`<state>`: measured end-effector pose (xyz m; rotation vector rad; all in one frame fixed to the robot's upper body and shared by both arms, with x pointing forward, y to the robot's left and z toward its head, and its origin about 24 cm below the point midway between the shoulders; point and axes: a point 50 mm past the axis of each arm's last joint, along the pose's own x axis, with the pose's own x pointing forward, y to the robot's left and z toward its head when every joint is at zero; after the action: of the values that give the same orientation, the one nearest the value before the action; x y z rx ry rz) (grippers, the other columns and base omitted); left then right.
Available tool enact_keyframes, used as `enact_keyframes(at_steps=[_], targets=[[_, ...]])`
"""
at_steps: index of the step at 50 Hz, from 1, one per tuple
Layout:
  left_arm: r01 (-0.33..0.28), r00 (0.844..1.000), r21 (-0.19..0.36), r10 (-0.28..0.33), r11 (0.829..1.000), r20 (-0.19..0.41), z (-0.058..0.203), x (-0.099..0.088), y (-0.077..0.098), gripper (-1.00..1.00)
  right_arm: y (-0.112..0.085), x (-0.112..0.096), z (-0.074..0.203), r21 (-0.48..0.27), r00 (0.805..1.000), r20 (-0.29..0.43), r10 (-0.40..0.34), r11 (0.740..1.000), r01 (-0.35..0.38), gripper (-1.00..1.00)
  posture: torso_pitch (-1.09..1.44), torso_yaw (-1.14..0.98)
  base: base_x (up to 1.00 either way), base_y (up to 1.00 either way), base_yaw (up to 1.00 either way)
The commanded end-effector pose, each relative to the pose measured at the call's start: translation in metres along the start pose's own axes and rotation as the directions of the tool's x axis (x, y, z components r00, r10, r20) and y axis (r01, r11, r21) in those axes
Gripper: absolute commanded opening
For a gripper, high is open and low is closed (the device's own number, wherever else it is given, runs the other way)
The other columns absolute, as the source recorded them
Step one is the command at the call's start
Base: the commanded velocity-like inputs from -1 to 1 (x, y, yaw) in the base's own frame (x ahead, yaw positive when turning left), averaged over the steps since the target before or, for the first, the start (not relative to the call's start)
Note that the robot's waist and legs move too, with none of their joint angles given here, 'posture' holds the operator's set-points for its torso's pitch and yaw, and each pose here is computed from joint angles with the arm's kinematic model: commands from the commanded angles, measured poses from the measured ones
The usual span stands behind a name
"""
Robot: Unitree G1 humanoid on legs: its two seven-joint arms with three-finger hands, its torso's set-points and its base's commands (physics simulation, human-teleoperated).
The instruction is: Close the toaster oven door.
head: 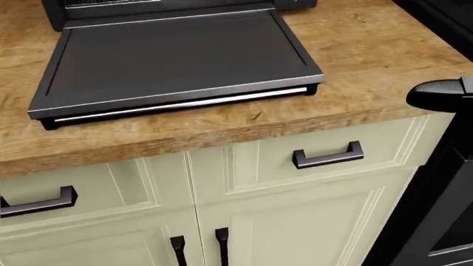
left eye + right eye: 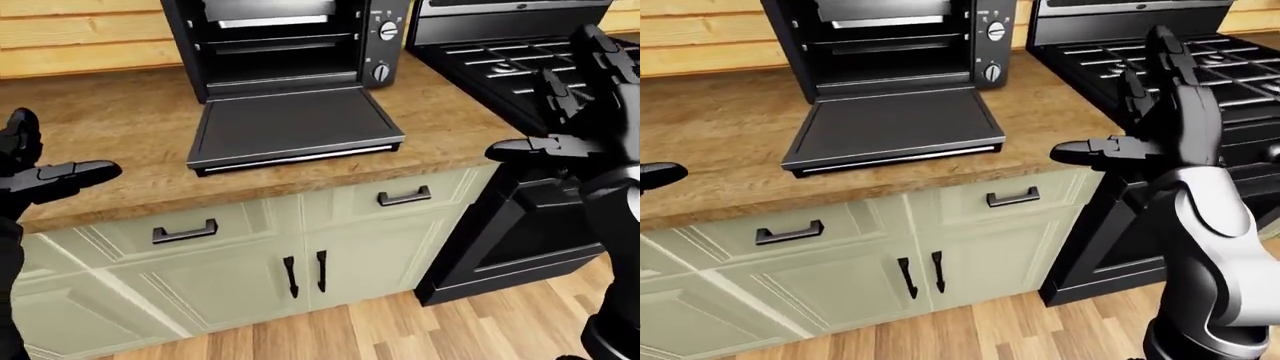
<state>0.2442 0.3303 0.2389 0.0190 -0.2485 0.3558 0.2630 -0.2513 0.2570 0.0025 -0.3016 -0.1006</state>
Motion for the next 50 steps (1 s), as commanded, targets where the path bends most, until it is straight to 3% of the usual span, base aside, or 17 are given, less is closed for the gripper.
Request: enact_keyframes(at_steps=[1,50], targets=[[-0.012,0.994,0.018,0.010,1.000,0.107,0.0235,-0.0017,0.0032,1.00,0.0027,-0.0011,0.0192,-0.016,0.995,0.095,0.012,1.000,-0.010,1.00,0.00,0.00,0.17,0.00,0.00],[-0.029,0.994,0.003,0.028,1.000,0.108,0.0287,0.0001,0.0075,1.00,0.0041,-0.0013,0.0254,-0.017,0.995,0.102,0.017,1.000,-0.015,1.00,0.00,0.00,0.17,0.00,0.00]])
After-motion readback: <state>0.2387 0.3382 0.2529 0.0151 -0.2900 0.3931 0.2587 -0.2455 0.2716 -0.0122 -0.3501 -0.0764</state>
